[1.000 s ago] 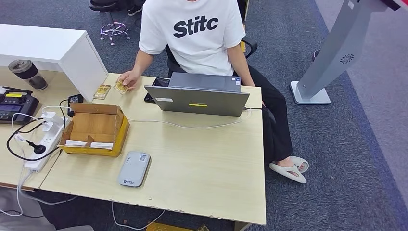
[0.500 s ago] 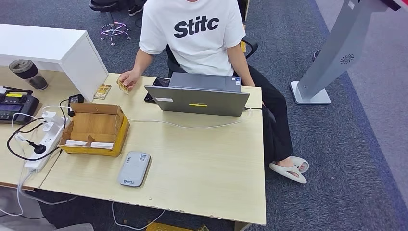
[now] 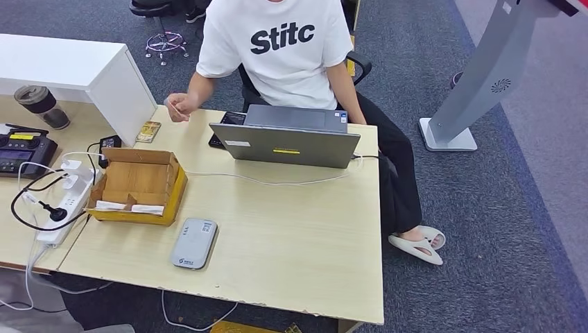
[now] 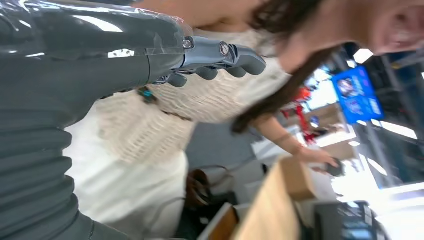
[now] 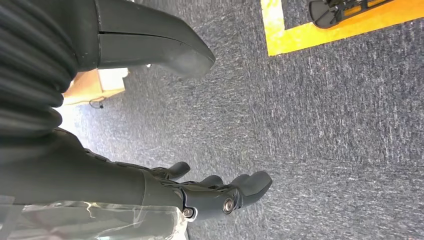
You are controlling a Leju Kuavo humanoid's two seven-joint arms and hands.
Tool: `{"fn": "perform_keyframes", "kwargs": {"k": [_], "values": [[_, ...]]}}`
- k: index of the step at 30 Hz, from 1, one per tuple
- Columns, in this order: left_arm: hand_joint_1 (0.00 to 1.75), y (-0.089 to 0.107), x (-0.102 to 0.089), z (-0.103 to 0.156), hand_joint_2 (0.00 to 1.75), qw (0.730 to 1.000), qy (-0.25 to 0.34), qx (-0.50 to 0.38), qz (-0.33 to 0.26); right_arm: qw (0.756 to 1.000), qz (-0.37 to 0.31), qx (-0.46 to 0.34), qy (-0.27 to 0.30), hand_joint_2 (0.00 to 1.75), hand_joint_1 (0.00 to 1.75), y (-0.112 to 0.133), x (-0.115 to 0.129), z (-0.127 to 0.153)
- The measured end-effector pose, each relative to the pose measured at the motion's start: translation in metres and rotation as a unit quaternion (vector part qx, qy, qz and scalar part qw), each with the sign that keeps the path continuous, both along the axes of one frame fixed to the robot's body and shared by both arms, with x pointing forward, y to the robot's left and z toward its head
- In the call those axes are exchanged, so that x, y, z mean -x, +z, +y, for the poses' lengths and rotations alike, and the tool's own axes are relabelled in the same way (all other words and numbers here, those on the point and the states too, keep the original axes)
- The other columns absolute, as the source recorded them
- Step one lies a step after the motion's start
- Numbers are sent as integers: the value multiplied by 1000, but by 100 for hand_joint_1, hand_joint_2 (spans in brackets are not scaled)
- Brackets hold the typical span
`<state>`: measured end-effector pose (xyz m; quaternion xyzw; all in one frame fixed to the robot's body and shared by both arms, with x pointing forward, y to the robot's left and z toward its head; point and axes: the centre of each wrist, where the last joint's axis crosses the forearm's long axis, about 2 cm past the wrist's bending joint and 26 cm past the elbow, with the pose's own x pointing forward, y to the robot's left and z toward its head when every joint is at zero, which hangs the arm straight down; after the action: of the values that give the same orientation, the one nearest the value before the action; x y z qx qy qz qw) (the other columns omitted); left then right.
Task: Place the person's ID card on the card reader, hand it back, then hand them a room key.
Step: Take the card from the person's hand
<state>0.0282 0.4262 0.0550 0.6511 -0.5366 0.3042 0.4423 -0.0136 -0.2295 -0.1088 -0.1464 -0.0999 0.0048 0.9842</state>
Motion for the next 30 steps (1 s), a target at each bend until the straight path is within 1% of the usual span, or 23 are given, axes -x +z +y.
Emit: {"fn": "perform_keyframes", "kwargs": {"k": [4, 7, 11, 16, 19, 22, 26, 30], "values": [[0, 23, -9, 2, 175, 997, -60, -50, 0, 1000, 2, -3, -7, 175, 0, 0, -3, 1], [0, 35, -15, 2, 175, 992, -97, -76, 4, 1000, 5, -5, -10, 175, 0, 0, -5, 1], [0, 44, -19, 5, 175, 986, -135, -96, 15, 1000, 6, -6, -17, 175, 0, 0, -9, 2], [0, 51, -30, 9, 175, 973, -176, -134, 64, 1000, 13, -6, -27, 175, 0, 0, -17, 2], [0, 55, -44, 9, 175, 963, -193, -163, 91, 999, 21, -10, -22, 175, 0, 0, -21, 1], [0, 62, -61, 12, 175, 957, -196, -185, 109, 999, 27, -29, -22, 175, 0, 0, -24, 1], [0, 69, -78, 22, 175, 951, -193, -205, 128, 998, 28, -54, -23, 175, 0, 0, -26, 1], [0, 72, -96, 30, 175, 942, -198, -220, 157, 997, 34, -61, -26, 175, 0, 0, -29, 1]]}}
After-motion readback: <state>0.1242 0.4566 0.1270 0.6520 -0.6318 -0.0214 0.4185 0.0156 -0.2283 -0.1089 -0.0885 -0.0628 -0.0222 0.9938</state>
